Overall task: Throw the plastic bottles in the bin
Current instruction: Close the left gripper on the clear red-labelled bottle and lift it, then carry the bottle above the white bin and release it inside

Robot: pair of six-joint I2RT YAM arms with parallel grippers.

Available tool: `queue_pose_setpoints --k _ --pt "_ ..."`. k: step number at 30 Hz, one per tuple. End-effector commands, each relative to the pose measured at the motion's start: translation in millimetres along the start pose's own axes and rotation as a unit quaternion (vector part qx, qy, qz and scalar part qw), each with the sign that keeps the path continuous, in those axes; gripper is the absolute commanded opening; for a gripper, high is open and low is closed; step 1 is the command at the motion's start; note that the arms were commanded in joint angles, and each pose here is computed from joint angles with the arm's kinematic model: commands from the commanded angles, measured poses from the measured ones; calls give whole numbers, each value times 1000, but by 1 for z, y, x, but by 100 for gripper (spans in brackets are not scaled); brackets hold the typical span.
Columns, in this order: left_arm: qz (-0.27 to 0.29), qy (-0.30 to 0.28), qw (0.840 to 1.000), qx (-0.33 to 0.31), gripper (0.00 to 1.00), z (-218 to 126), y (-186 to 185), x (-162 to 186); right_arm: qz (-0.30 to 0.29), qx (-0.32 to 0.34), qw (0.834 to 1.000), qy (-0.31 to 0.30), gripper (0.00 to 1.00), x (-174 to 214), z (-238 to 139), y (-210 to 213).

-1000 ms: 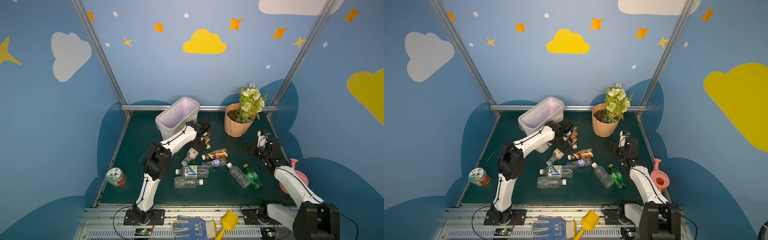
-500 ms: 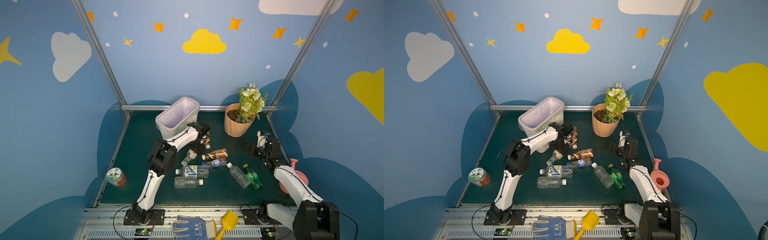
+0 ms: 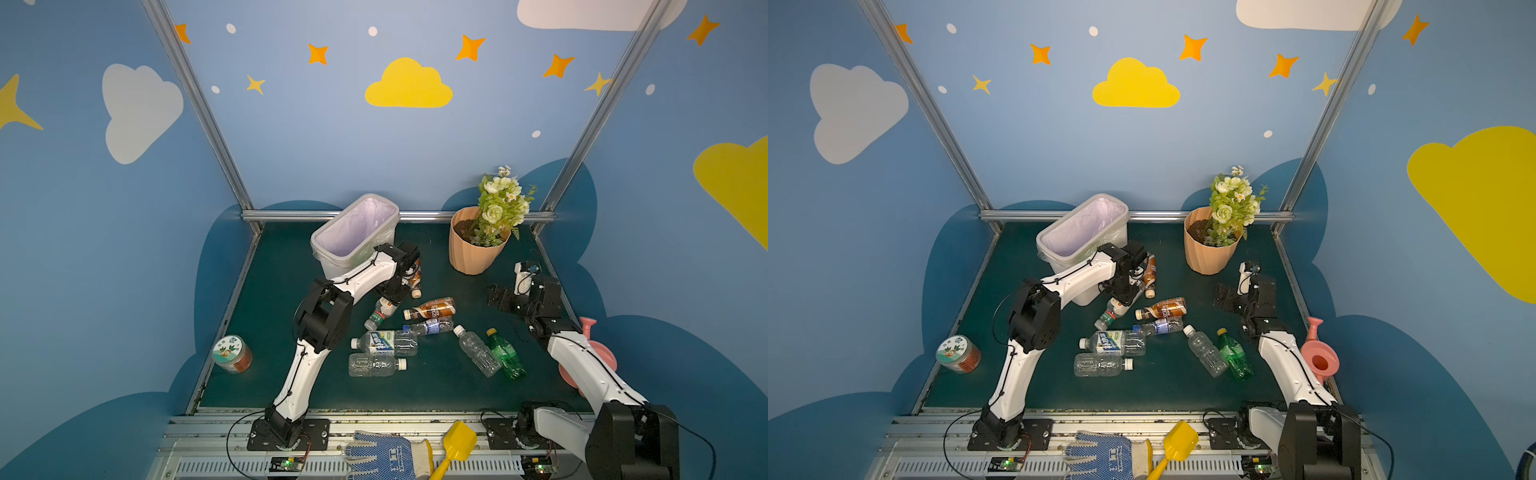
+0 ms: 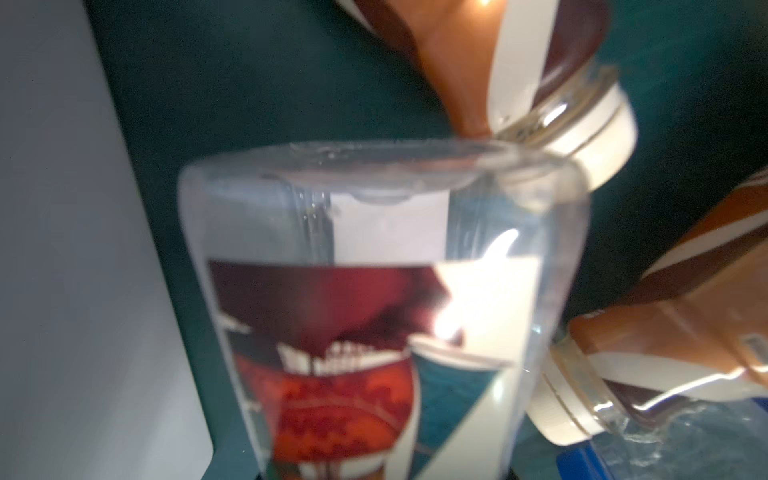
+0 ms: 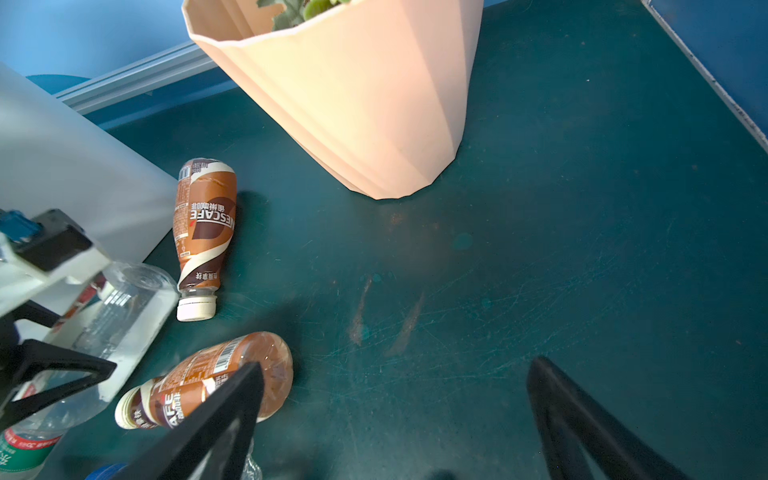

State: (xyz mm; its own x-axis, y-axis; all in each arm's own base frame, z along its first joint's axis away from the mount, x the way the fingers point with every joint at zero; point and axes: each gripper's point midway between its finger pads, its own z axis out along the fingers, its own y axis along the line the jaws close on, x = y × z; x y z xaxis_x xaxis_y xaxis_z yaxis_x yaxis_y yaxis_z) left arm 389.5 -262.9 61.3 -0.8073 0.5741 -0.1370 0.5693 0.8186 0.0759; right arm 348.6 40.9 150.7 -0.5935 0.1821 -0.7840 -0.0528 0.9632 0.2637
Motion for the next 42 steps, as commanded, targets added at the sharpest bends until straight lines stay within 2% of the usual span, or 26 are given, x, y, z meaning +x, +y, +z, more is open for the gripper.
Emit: queue_pose_setpoints --k 1,7,10,13,14,16,17,19,20,21,23,25,26,28,29,31,33,36,39,41,42 --pt "-10 -77 997 -6 44 -56 7 -21 4 2 1000 2 97 3 -3 0" --pt "-14 -182 983 -19 45 -135 9 -36 4 1 1000 -2 97 1 -4 1" --pt "-10 -247 969 -23 45 -186 7 -40 6 -2 1000 -3 97 0 -4 2" --pt "-12 -333 943 -24 46 -248 11 -40 8 -7 1000 -5 97 -2 -4 4" --pt "-13 -370 929 -22 47 -273 11 -39 8 -9 1000 -6 97 -3 -4 5" --pt "-9 -449 893 -25 47 -319 15 -36 9 -12 1000 -6 97 -3 -3 5" --pt "-4 -501 865 -34 47 -348 18 -32 9 -14 1000 -5 97 -2 -3 6" --pt "-4 -596 800 -60 50 -403 27 -17 9 -16 1000 -5 97 -3 -3 7" --pt "-8 -645 761 -75 51 -434 33 -5 9 -17 1000 -7 97 -4 -4 8" --pt "-14 -684 724 -91 51 -461 40 9 9 -18 1000 -6 97 -4 -4 8" --pt "-18 -739 663 -114 51 -507 48 36 9 -21 1000 -7 97 -5 -4 9" --pt "-17 -773 620 -132 50 -541 54 58 8 -21 1000 -9 97 -7 -4 10" --pt "-17 -785 604 -138 50 -554 56 67 9 -23 1000 -8 97 -7 -4 10" --pt "-16 -798 585 -143 50 -569 58 76 10 -26 1000 -10 97 -9 -4 12" --pt "-16 -801 581 -143 50 -573 60 76 10 -29 999 -10 97 -9 -4 13" --pt "-22 -799 584 -139 50 -570 65 69 12 -31 999 -9 97 -9 -5 14" --pt "-30 -787 603 -130 50 -552 72 53 14 -32 999 -7 97 -8 -5 14" --pt "-72 -742 659 -100 51 -496 96 19 12 -31 999 -5 97 -6 -6 14" --pt "-119 -666 735 -51 55 -409 123 -12 6 -26 1000 -7 97 -4 -10 12" --pt "-121 -611 781 -47 65 -353 128 -23 5 -16 1000 -10 97 -3 -12 9" --pt "-118 -598 791 -53 74 -340 129 -25 4 -11 1000 -12 97 -3 -14 7"
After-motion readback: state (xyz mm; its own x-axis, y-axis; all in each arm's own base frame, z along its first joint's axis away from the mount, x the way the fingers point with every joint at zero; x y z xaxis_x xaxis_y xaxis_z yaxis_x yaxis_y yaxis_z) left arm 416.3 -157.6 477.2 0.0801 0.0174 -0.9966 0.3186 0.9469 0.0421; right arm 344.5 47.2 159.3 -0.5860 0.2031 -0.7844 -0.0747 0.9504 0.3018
